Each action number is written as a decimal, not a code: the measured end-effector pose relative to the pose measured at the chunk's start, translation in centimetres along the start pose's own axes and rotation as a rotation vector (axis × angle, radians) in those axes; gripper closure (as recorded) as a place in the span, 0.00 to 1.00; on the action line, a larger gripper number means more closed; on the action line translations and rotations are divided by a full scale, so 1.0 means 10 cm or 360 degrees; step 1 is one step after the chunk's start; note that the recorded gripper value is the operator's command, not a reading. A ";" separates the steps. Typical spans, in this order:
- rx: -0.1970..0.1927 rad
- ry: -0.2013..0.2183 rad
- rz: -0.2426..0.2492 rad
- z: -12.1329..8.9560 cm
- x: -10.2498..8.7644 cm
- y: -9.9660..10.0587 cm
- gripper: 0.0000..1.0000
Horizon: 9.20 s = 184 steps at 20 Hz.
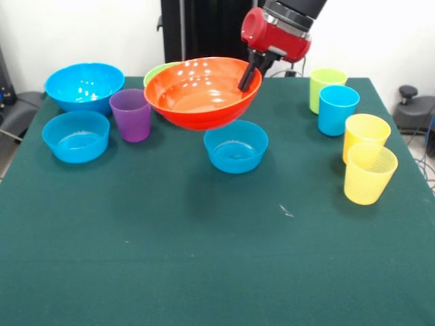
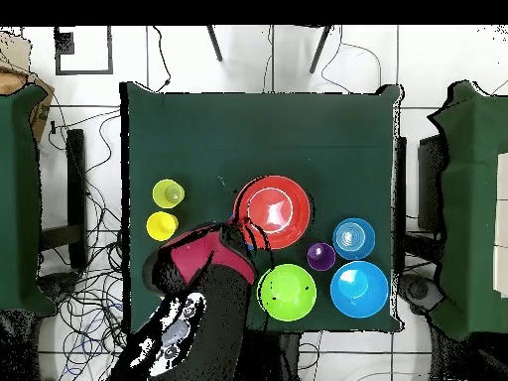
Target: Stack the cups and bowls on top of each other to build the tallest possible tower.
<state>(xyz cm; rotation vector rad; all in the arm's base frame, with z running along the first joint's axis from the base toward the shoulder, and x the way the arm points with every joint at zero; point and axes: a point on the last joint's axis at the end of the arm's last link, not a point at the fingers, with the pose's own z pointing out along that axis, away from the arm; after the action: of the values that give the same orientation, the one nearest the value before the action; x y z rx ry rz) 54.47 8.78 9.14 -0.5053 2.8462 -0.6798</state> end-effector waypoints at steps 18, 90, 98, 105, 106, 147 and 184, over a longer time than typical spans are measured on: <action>-0.0035 -0.0006 -0.0026 -0.22 -0.10 0.40 1.00; 0.0114 0.0087 0.0000 -0.03 -0.04 0.55 1.00; 0.0137 0.0121 -0.0026 0.12 0.00 0.60 1.00; 0.0155 0.0149 -0.0026 0.19 0.06 0.60 1.00; 0.0156 0.0150 -0.0025 0.19 0.06 0.59 1.00; 0.0151 0.0134 0.0047 0.29 -0.15 0.86 1.00; 0.0155 0.0174 0.0062 0.47 -0.12 0.94 1.00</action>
<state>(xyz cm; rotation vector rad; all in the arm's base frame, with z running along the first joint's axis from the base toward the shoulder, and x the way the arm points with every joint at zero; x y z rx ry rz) 54.00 15.18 0.68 -0.4089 2.8970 -0.8589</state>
